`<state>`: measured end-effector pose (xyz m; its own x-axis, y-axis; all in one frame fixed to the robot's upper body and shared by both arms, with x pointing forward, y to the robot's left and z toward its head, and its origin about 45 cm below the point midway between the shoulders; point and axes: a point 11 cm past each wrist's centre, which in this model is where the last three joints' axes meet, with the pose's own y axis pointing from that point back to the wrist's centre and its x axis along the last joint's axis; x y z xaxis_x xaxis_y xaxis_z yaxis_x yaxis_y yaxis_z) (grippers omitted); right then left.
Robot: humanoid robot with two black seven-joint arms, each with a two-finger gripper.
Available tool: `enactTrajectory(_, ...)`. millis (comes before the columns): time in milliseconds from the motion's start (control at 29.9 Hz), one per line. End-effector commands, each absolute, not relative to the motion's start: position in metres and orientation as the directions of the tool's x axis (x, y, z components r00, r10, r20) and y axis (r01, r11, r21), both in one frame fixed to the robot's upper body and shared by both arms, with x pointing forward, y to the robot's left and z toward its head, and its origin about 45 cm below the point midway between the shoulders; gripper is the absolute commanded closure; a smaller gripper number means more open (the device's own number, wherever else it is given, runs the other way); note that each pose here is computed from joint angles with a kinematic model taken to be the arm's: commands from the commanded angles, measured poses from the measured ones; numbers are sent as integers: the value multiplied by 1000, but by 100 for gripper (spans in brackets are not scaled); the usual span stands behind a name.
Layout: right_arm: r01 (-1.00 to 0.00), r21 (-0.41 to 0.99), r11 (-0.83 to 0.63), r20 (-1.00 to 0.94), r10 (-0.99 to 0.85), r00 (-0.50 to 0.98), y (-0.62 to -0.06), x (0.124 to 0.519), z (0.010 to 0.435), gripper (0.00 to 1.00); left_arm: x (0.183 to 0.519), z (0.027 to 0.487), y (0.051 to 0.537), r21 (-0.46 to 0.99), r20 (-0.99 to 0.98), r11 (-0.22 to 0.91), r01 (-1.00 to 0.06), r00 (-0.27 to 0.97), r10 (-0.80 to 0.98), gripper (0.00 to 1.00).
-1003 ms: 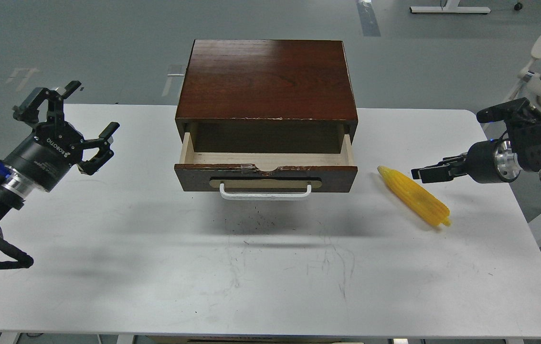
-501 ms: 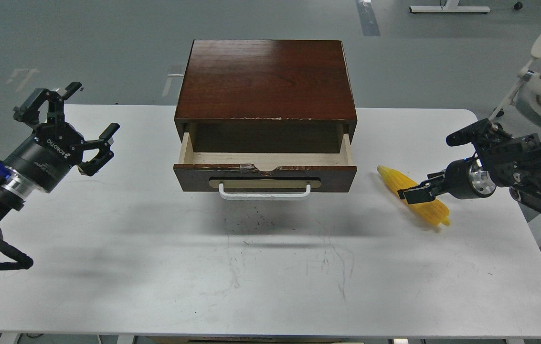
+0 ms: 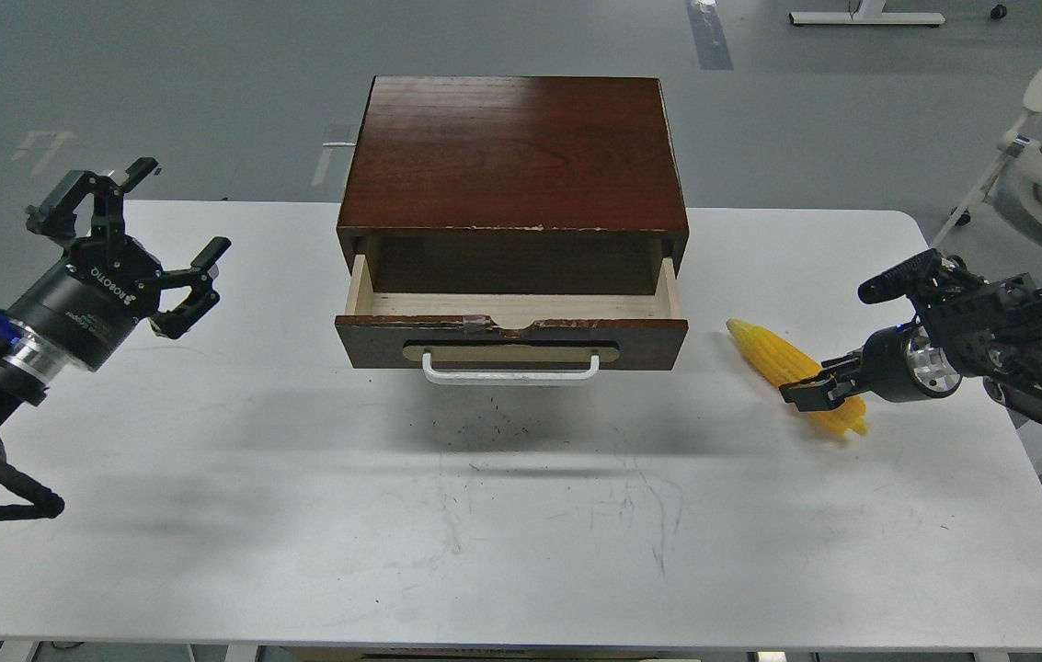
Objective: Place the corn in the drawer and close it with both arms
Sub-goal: 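Lift the corn with the right gripper and carry it over the open drawer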
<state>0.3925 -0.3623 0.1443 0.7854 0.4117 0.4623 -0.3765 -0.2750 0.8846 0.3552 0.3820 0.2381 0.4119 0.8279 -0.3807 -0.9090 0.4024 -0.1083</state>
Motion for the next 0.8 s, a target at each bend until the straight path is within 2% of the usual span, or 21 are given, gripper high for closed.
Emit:
enactTrajectory(0, -376, 884, -278, 463, 408, 787, -363, 391, 143, 84, 355, 238, 382, -108, -381, 403, -909, 412, 828, 0)
enactTrajectory(67, -387, 878, -282, 475, 404, 782, -362, 395, 148, 89, 355, 238, 382, -108, -381, 403, -909, 412, 828, 0)
enactTrajectory(267, -496, 806, -322, 590, 376, 715, -355, 424, 189, 90, 355, 238, 382, -108, -381, 403, -909, 412, 828, 0)
enactTrajectory(434, -646, 662, -380, 750, 328, 575, -342, 464, 274, 89, 356, 239, 382, -110, -380, 403, -909, 413, 828, 0)
enactTrajectory(535, -691, 594, -412, 805, 308, 508, -328, 479, 314, 89, 356, 239, 382, -109, -379, 403, -909, 413, 828, 0)
enactTrajectory(635, -705, 517, -485, 856, 302, 420, -292, 489, 363, 88, 355, 239, 383, -109, -378, 402, -909, 412, 829, 0)
enactTrajectory(769, -658, 492, -570, 870, 344, 353, -242, 487, 391, 88, 356, 241, 384, -111, -374, 401, -909, 412, 831, 0)
